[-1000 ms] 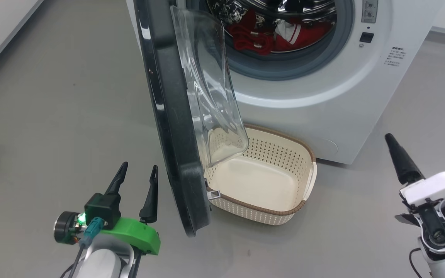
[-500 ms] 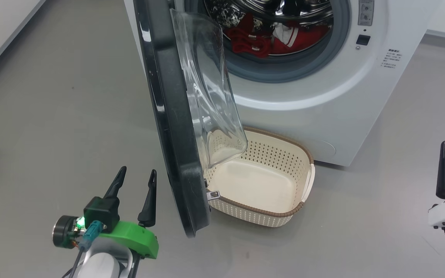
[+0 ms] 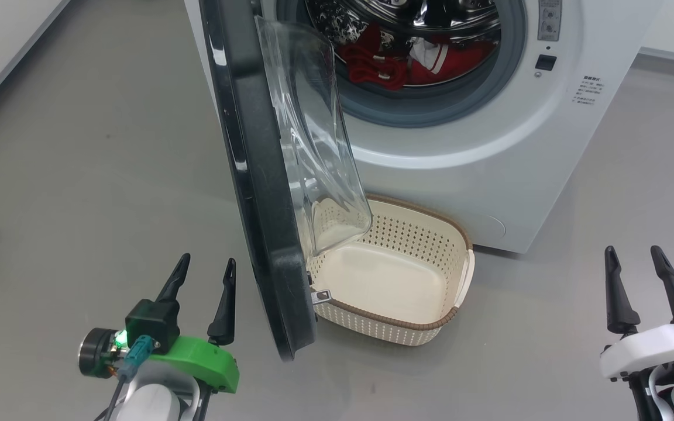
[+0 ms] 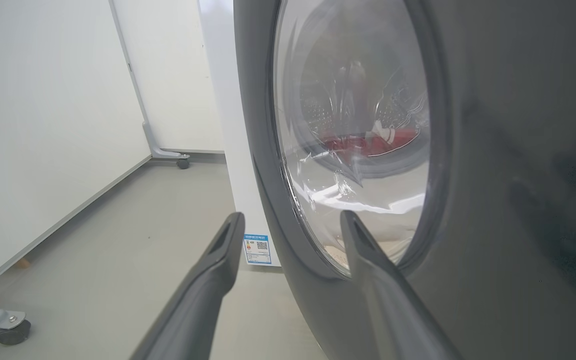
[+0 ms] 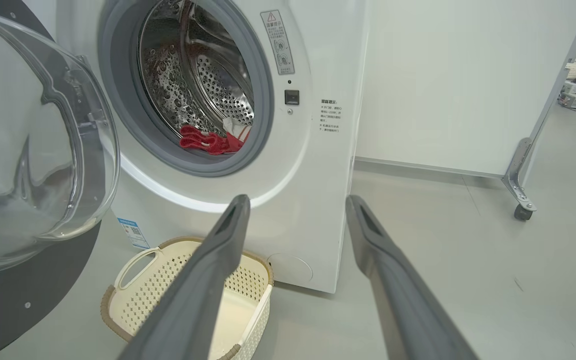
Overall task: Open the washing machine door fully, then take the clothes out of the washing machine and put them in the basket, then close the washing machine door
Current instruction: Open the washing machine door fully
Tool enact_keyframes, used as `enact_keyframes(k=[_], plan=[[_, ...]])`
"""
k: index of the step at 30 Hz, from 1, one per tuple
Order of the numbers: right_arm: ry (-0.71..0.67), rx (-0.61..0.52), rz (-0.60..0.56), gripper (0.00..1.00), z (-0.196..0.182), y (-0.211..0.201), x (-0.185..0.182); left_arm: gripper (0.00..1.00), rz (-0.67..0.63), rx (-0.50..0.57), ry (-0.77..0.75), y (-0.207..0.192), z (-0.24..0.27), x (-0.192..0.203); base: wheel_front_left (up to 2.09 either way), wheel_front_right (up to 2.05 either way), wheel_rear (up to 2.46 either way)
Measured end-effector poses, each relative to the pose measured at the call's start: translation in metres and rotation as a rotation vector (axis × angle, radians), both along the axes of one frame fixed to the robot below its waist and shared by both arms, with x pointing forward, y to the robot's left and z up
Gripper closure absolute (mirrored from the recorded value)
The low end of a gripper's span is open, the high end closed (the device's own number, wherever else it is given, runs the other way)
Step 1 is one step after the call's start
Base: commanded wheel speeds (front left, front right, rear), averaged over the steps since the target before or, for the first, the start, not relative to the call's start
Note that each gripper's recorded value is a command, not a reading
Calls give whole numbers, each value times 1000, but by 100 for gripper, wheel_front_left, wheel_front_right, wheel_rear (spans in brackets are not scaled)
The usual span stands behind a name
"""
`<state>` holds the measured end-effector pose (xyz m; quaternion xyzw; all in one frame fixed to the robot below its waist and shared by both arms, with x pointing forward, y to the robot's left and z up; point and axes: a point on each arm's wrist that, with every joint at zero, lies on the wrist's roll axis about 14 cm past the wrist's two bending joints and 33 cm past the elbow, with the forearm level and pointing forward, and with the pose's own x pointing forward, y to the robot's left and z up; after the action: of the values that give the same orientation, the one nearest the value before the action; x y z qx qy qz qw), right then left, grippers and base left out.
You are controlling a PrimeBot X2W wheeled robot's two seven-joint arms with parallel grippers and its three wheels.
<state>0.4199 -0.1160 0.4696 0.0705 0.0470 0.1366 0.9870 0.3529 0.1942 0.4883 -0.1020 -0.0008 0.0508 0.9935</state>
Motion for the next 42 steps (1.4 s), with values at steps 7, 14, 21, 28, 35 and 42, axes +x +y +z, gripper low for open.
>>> enact_keyframes(k=[7,14,21,28,35,42], plan=[[-6,22,5,0,1,12,-9,0,1,-1,-3,0,1,0,0,0,0],[12,31,14,0,-5,23,-23,0,-4,-1,-6,-1,2,0,0,0,0],[-3,54,56,0,1,46,-32,0,-10,10,-5,-2,2,0,0,0,0],[1,53,83,0,-1,57,-40,0,-16,10,-3,-4,1,-1,0,0,0],[-3,51,85,0,-1,60,-43,0,-16,10,-4,-4,1,-1,0,0,0],[-8,43,71,0,0,56,-42,0,-16,10,-5,-4,1,-1,0,0,0]])
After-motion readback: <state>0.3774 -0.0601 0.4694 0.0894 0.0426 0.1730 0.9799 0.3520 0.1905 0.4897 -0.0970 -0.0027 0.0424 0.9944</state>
